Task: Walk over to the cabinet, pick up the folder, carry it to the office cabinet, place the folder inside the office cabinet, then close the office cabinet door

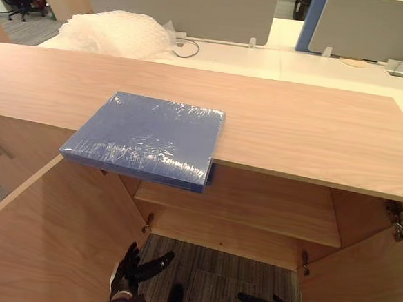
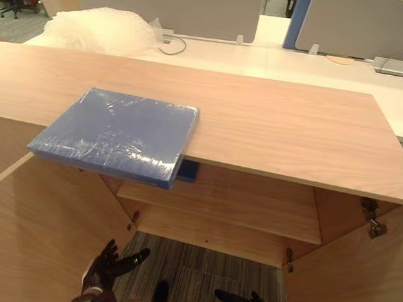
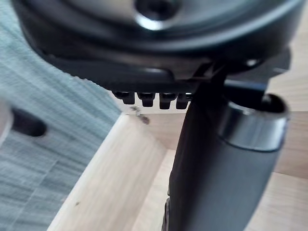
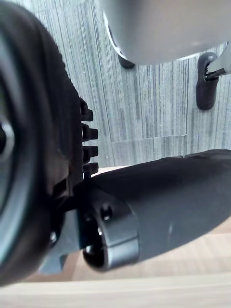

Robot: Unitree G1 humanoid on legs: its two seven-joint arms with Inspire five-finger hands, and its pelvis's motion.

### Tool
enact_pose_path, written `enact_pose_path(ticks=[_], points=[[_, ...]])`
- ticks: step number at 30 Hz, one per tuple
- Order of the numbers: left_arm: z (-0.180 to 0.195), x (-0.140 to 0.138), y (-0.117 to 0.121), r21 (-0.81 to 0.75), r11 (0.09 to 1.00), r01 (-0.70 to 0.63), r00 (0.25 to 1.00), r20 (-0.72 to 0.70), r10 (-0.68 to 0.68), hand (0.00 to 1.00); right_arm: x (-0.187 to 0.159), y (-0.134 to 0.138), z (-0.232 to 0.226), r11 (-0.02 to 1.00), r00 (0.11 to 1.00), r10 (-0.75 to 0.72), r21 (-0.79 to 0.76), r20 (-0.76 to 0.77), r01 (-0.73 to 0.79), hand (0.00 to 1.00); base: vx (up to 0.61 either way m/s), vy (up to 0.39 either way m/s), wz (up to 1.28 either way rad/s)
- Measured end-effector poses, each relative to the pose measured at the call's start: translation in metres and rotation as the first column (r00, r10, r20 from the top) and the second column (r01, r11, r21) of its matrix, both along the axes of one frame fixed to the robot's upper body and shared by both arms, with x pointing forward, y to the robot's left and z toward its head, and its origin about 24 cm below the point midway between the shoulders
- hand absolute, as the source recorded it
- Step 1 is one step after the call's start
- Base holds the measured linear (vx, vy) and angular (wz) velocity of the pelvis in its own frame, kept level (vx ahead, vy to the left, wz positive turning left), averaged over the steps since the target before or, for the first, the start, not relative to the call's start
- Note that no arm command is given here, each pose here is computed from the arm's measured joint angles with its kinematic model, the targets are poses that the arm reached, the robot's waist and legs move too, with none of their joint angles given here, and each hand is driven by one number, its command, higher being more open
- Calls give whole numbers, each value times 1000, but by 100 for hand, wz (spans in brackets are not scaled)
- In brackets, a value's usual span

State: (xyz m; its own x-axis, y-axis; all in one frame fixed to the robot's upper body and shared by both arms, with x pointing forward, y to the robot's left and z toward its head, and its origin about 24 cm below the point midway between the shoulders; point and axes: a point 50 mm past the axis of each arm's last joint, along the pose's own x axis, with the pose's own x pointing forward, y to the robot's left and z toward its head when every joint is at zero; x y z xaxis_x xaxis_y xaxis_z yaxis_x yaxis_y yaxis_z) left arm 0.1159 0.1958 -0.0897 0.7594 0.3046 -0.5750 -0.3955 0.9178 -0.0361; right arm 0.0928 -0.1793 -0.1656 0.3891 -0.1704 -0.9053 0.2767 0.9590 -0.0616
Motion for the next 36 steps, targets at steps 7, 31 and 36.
enact_pose_path(ticks=[7, 31, 36], points=[[40, 14, 13, 190, 966, -177, 978, 147, 151, 100, 6, 8, 4, 999, 999, 38, -16, 39, -37, 100, -29, 6, 2], [151, 2, 44, 695, 522, -494, 862, 471, 190, 100, -18, 17, -2, 996, 997, 73, -49, -39, -75, 100, -23, -4, 5], [174, 9, 39, 772, 397, -497, 856, 512, 77, 100, -19, 14, -2, 995, 996, 77, -59, -40, -79, 100, 0, 0, 0]])
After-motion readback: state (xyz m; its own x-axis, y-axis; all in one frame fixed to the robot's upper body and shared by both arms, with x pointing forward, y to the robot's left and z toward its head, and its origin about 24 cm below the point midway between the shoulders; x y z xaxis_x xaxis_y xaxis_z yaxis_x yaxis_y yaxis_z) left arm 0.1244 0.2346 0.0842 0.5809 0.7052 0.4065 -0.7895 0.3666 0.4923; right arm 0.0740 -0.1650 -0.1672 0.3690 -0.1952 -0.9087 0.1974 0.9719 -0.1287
